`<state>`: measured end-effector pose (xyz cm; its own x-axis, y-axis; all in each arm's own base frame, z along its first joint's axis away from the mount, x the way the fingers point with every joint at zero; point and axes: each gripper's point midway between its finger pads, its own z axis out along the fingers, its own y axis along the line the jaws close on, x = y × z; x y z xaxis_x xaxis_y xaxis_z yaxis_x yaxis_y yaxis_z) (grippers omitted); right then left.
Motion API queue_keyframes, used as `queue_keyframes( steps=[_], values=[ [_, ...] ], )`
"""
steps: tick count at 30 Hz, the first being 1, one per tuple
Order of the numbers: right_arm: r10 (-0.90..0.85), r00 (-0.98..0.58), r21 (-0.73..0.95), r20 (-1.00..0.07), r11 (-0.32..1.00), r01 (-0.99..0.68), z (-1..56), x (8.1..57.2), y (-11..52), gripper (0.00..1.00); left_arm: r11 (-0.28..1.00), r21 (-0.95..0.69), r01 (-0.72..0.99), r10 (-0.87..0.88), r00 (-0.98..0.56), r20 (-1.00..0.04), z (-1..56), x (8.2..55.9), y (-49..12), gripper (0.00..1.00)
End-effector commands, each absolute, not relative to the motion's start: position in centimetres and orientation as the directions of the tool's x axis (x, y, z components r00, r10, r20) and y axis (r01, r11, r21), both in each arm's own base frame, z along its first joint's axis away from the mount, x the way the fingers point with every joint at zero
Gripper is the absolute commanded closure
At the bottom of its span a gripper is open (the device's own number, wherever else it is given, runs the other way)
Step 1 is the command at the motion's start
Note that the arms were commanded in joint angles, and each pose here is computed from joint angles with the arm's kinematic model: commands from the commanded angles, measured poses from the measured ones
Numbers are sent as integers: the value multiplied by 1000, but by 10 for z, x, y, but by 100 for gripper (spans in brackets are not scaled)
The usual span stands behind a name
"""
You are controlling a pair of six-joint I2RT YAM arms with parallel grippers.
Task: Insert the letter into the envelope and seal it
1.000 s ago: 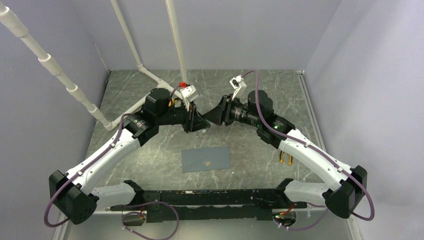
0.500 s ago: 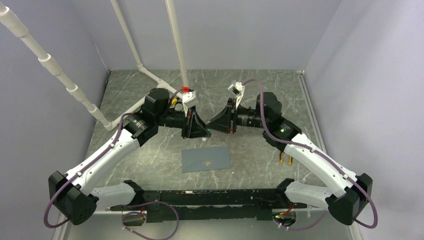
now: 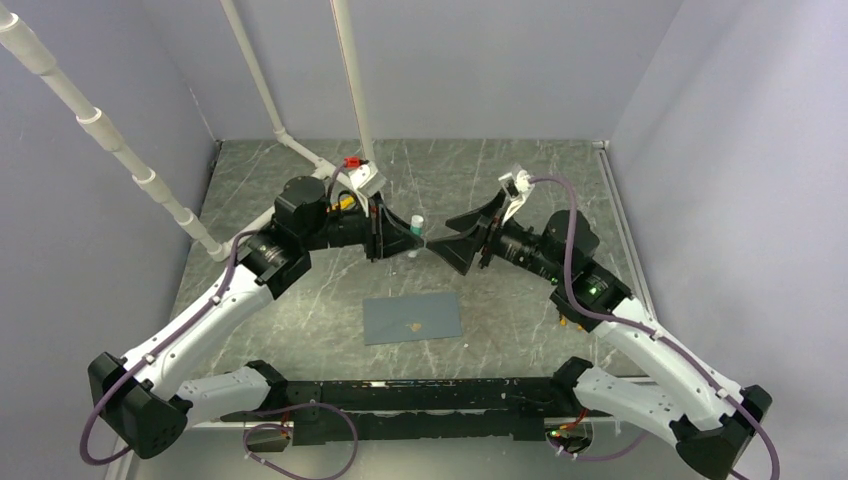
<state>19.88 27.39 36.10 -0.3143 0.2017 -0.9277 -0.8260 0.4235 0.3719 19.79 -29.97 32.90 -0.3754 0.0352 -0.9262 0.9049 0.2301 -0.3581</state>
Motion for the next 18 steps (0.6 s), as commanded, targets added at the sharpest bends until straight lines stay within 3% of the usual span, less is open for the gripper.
queue_keyframes(
  steps=[1,7,18],
  values=[
    [280,-299,405,-912,512,-757,354,213,275,24,395,-451,800,-236,-386,-892,368,241,-294,97],
    [157,-288,317,-945,667,-674,325,229,293,26,382,-560,735,-331,-457,-826,379,248,-295,97],
    [182,-182,257,-966,716,-649,356,252,311,33,394,-613,684,-313,-528,-790,363,245,-294,98]
  ],
)
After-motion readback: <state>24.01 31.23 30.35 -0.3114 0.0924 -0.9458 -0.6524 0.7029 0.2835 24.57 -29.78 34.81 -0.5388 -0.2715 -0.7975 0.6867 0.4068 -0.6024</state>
